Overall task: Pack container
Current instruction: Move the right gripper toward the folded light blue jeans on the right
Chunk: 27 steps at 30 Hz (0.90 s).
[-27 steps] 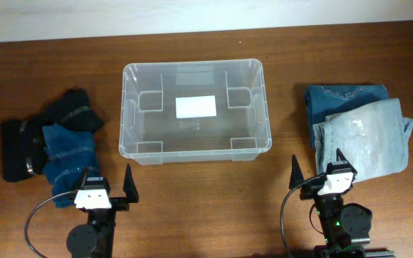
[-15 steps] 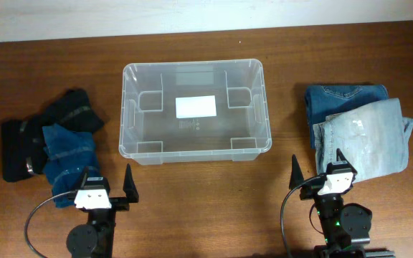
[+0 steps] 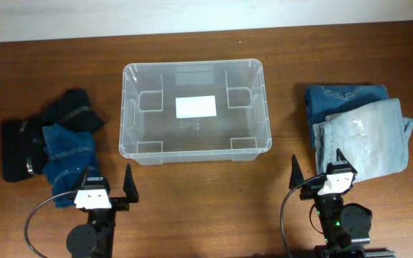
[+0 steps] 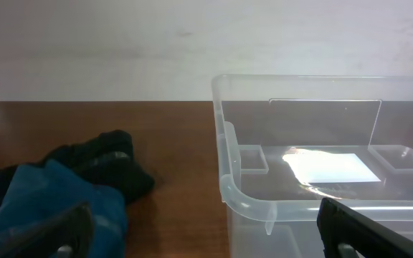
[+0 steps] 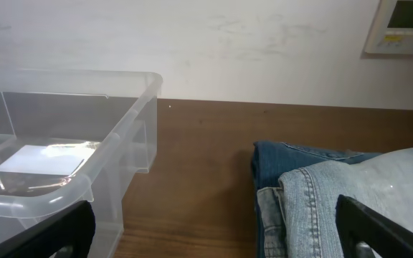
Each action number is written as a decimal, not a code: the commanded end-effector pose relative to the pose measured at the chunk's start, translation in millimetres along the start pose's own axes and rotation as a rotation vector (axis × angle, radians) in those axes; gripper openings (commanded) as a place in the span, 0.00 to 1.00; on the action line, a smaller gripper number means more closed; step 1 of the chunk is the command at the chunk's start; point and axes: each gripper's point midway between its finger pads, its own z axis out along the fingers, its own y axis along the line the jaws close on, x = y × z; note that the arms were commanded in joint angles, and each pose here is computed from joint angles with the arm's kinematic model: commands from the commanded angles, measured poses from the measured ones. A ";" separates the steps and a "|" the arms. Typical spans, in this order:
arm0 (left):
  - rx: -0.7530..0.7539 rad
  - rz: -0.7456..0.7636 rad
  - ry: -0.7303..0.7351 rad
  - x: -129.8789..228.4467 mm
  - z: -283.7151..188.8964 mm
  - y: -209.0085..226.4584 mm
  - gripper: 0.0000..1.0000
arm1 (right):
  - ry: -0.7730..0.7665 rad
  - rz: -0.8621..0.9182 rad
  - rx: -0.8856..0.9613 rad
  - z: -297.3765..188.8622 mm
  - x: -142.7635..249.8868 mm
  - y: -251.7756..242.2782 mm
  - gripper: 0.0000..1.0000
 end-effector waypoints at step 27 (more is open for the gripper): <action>-0.003 0.020 -0.001 1.1 -0.3 0.2 1.00 | 0.021 0.072 -0.037 -2.4 0.6 6.1 0.99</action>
